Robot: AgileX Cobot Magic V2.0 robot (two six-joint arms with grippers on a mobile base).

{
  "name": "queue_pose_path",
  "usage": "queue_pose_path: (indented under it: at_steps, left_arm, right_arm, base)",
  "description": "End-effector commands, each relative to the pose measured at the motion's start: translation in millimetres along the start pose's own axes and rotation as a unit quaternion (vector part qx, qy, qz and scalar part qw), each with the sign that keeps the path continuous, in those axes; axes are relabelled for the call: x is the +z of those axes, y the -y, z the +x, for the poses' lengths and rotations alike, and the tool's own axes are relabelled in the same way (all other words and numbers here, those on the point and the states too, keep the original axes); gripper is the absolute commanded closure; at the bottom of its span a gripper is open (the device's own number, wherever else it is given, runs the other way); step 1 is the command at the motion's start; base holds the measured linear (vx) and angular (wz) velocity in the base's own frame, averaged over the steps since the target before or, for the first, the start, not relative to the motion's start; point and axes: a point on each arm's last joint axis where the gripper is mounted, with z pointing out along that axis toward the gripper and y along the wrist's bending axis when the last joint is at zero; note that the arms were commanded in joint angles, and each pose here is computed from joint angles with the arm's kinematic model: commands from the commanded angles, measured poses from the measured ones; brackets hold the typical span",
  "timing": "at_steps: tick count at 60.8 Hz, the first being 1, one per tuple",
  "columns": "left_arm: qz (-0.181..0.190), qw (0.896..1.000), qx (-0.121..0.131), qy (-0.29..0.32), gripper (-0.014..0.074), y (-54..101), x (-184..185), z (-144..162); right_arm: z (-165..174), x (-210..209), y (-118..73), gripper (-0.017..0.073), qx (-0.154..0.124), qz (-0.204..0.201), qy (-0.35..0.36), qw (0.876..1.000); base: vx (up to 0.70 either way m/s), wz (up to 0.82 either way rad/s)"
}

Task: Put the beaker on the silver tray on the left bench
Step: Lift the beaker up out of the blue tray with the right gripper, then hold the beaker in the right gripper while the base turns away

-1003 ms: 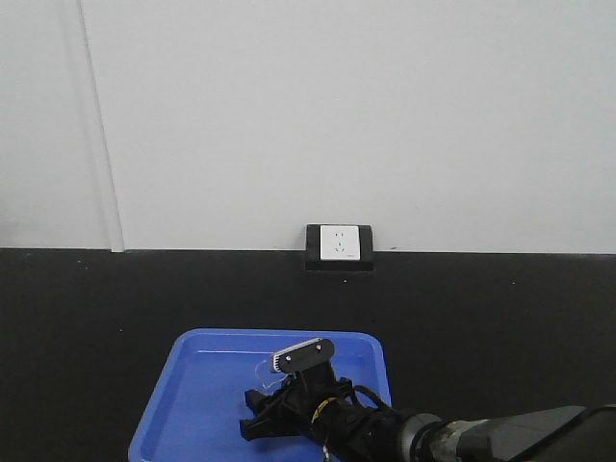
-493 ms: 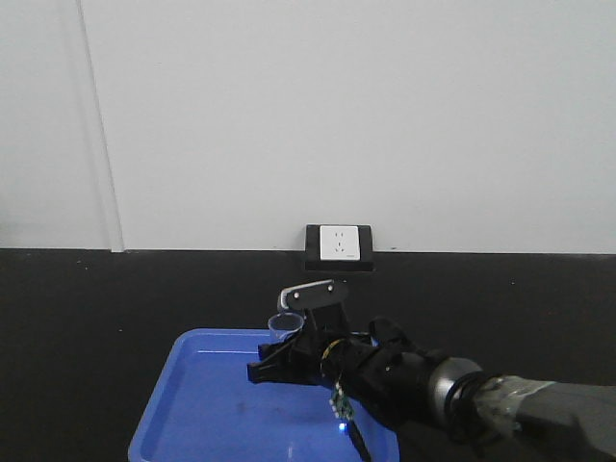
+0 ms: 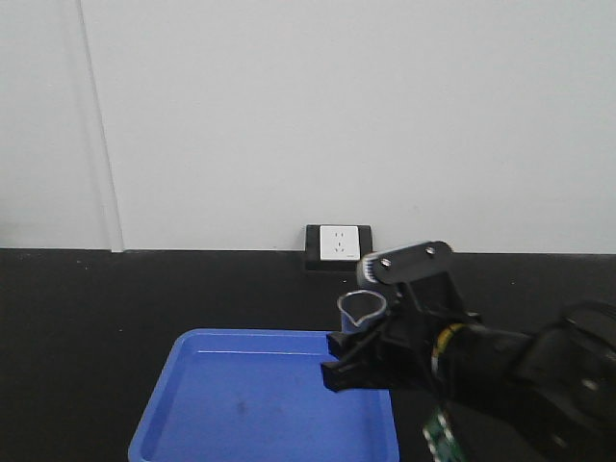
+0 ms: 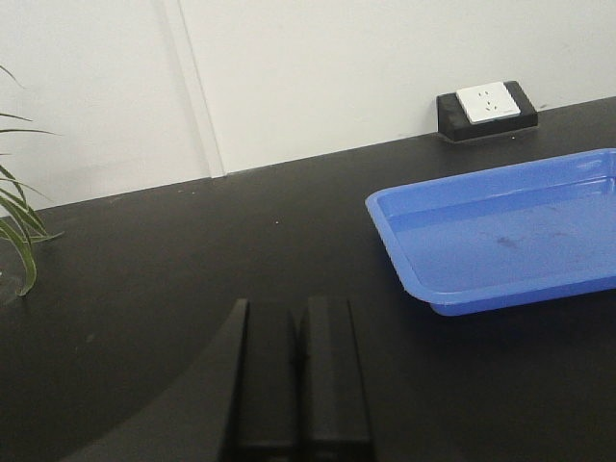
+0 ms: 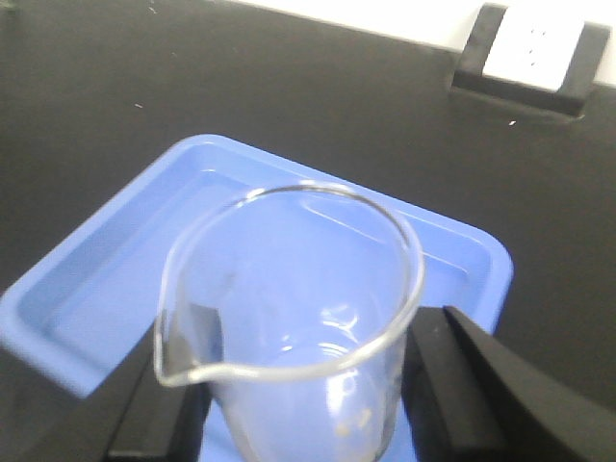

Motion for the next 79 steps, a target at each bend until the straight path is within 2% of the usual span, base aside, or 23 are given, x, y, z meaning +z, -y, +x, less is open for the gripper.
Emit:
queue_pose_path:
  at_steps: [1, 13, 30, 39, 79]
  left_arm:
    - [0.003, 0.999, -0.006, 0.033, 0.0592, 1.0, 0.3, -0.9]
    - [0.003, 0.999, -0.006, 0.033, 0.0592, 1.0, 0.3, -0.9]
    - [0.003, 0.999, -0.006, 0.033, 0.0592, 1.0, 0.3, -0.9]
    - [0.003, 0.999, -0.006, 0.033, 0.0592, 1.0, 0.3, -0.9]
    - [0.003, 0.999, -0.006, 0.033, 0.0592, 1.0, 0.3, -0.9]
  right_arm:
    - [-10.2, -53.6, -1.3, 0.0573, -0.013, -0.021, 0.099, 0.995]
    - [41.2, -122.2, 4.0, 0.0573, -0.014, -0.022, 0.122, 0.992]
    - [95.2, -166.4, 9.5, 0.0573, -0.013, -0.021, 0.151, 0.988]
    - [101.9, -174.7, 10.5, 0.0573, -0.044, -0.014, 0.162, 0.986]
    - [103.4, -174.2, 11.2, 0.0571, -0.041, -0.011, 0.153, 0.987]
  base:
    - [0.00, 0.00]
    - [0.00, 0.00]
    - [0.00, 0.00]
    - [0.00, 0.00]
    - [0.00, 0.00]
